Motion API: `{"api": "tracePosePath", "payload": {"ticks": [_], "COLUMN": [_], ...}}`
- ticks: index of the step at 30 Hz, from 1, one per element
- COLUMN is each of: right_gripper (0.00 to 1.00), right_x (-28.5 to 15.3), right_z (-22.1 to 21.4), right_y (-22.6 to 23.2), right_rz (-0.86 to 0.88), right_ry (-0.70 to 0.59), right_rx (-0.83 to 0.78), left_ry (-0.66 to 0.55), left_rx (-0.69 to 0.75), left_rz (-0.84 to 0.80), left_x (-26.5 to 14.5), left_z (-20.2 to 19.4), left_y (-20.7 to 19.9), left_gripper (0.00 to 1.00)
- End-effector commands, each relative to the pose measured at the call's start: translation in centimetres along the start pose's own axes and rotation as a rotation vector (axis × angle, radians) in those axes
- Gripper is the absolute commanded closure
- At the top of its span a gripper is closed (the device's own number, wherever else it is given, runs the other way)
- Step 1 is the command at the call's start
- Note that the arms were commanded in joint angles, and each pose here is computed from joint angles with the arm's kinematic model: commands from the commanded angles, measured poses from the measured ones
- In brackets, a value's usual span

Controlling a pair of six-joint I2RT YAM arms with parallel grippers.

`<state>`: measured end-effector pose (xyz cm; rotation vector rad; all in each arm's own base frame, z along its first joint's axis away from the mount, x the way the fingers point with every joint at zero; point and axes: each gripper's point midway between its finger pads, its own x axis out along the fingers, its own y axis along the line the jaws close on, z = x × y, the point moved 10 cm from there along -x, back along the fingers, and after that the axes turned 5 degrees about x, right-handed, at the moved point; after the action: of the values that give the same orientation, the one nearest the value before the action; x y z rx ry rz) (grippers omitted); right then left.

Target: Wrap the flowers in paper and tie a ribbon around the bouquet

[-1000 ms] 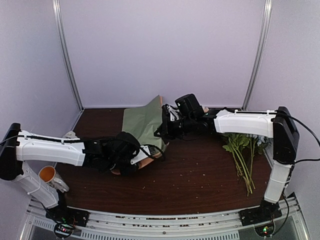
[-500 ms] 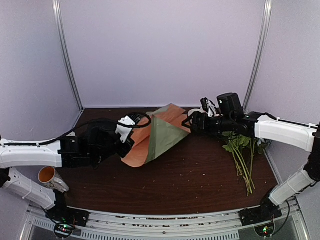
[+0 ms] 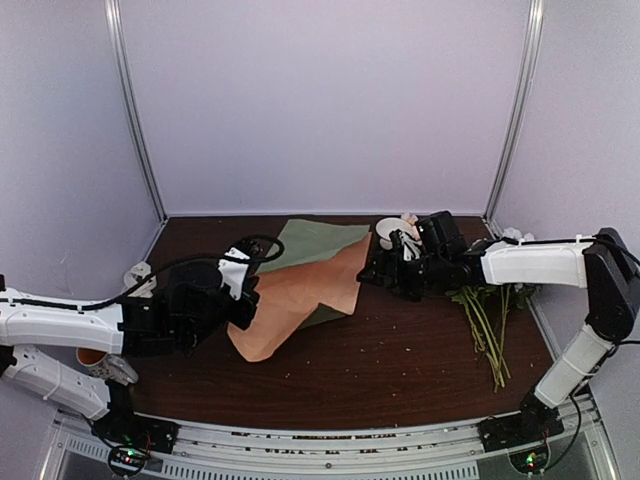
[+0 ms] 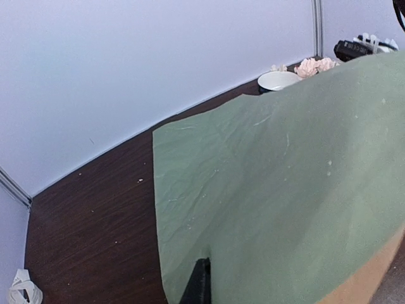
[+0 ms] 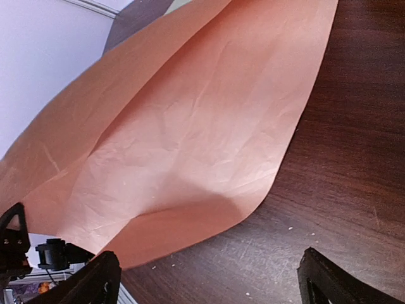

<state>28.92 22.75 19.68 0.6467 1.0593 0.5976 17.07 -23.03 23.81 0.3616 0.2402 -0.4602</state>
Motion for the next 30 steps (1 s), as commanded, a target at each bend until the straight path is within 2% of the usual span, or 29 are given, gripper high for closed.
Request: {"api": "tracePosePath", "payload": {"ticks": [1, 5, 7, 10, 13, 16, 18, 22, 25, 27, 28, 30], "right_gripper": [0.01, 0.02, 0.02, 0.03, 0.05, 0.07, 0.07, 0.04, 0.02, 0.02, 0.02, 0.01], "right_x": [0.6, 3.2, 4.7, 5.8, 4.8, 3.1, 2.3, 0.7, 0.5, 1.0, 1.1, 1.0], "right_z": [1.5, 0.4, -1.0, -2.6, -3.7, -5.6, -8.1, -15.2, -18.8, -18.9, -18.0, -16.1], "right_y": [0.4, 0.9, 1.7, 1.5, 1.7, 2.9, 3.8, 5.5, 6.0, 6.6, 7.0, 7.7], "right_rz": [-0.039, -0.031, -0.065, -0.100, -0.068, -0.038, -0.078, -0.152, -0.048, -0.032, -0.099, -0.135], "right_ry": [-0.039, 0.073, 0.168, 0.260, 0.228, 0.205, 0.206, 0.157, 0.080, 0.016, -0.050, -0.085], "right_rx": [-0.092, -0.159, -0.240, -0.256, -0.336, -0.509, -0.701, -1.237, -1.505, -1.521, -1.463, -1.364], "left_ry": [-0.098, -0.167, -0.167, -0.142, -0.168, -0.207, -0.209, -0.133, -0.135, -0.153, -0.165, -0.168], "left_rx": [-0.221, -0.419, -0.461, -0.483, -0.535, -0.605, -0.640, -0.631, -0.668, -0.695, -0.706, -0.710], "left_rz": [0.032, -0.039, -0.032, -0.020, -0.043, -0.034, -0.018, -0.010, -0.029, -0.026, -0.026, -0.022], "left_x": [-0.8, -1.5, -1.6, -1.5, -1.9, -2.4, -2.6, -2.4, -2.3, -2.4, -2.6, -2.9], "left_z": [0.6, -0.4, -0.7, -1.0, -0.9, -0.9, -1.0, -0.5, -0.5, -0.5, -0.4, -0.4], "left_y": [0.9, 0.9, 1.0, 1.1, 1.2, 1.8, 2.2, 2.1, 1.9, 2.0, 2.1, 2.4], "left_gripper": [1.00, 1.00, 1.00, 1.00, 1.00, 1.00, 1.00, 1.00, 1.00, 1.00, 1.00, 1.00]}}
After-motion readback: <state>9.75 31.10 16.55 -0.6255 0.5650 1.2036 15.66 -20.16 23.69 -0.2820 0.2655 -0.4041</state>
